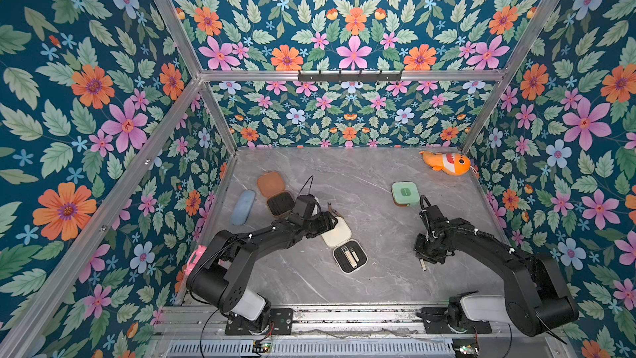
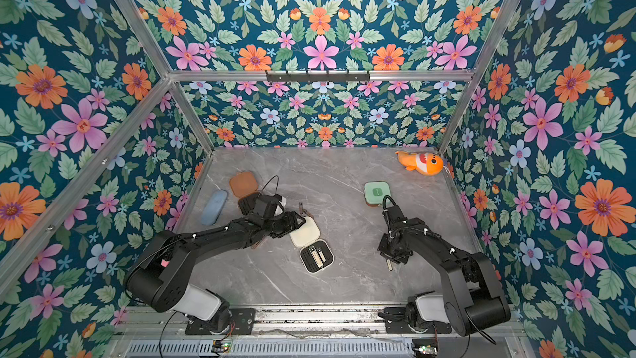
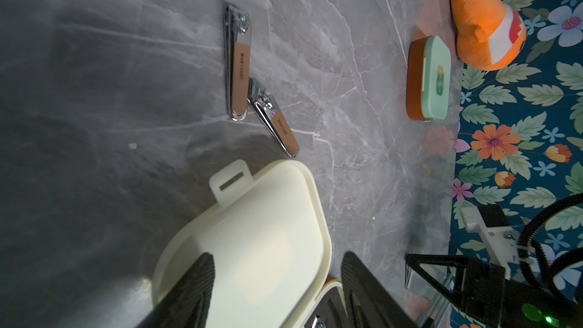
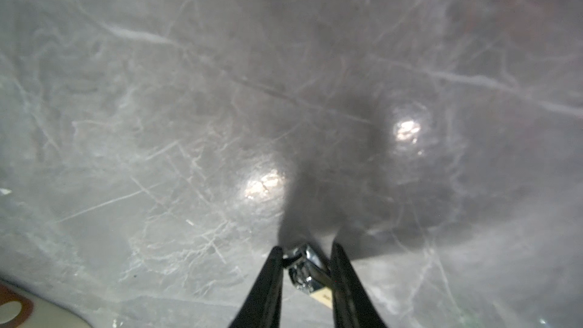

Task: Organize nail clipper sets
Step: Pick up the nail clipper from the center of the board.

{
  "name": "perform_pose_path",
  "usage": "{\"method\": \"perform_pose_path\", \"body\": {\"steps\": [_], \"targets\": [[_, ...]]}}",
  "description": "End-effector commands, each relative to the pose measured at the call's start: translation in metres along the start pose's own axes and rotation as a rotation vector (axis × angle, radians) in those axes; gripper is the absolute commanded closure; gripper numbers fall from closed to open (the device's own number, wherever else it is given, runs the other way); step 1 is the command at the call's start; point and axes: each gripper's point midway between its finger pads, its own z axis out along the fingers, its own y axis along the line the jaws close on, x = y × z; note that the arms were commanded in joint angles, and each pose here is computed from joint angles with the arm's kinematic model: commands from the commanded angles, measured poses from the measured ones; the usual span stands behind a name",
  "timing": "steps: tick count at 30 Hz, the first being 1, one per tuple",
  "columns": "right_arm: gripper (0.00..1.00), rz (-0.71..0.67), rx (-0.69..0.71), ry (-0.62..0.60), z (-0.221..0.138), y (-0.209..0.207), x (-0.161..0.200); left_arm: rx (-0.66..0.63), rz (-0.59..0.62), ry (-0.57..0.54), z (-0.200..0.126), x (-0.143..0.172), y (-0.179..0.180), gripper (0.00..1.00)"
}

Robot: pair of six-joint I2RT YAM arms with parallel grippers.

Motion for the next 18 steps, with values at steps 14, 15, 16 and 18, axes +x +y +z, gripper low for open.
{"method": "perform_pose_path", "body": {"steps": [14, 15, 16, 18], "targets": [[0.71, -0.016, -0.019, 0.039, 0.001, -0.002, 0.014, 0.021, 0.002, -0.021, 0.000, -0.004, -0.005, 0.33], [0.73, -0.021, -0.020, 0.043, 0.002, -0.001, 0.015, 0.021, 0.000, -0.019, 0.000, -0.003, -0.004, 0.33], [0.75, -0.025, -0.016, 0.046, 0.003, -0.001, 0.016, 0.022, 0.002, -0.021, 0.000, -0.004, -0.005, 0.33], [0.80, -0.027, -0.001, 0.062, 0.005, -0.002, 0.019, 0.022, 0.000, -0.020, 0.000, -0.004, -0.004, 0.33]]}}
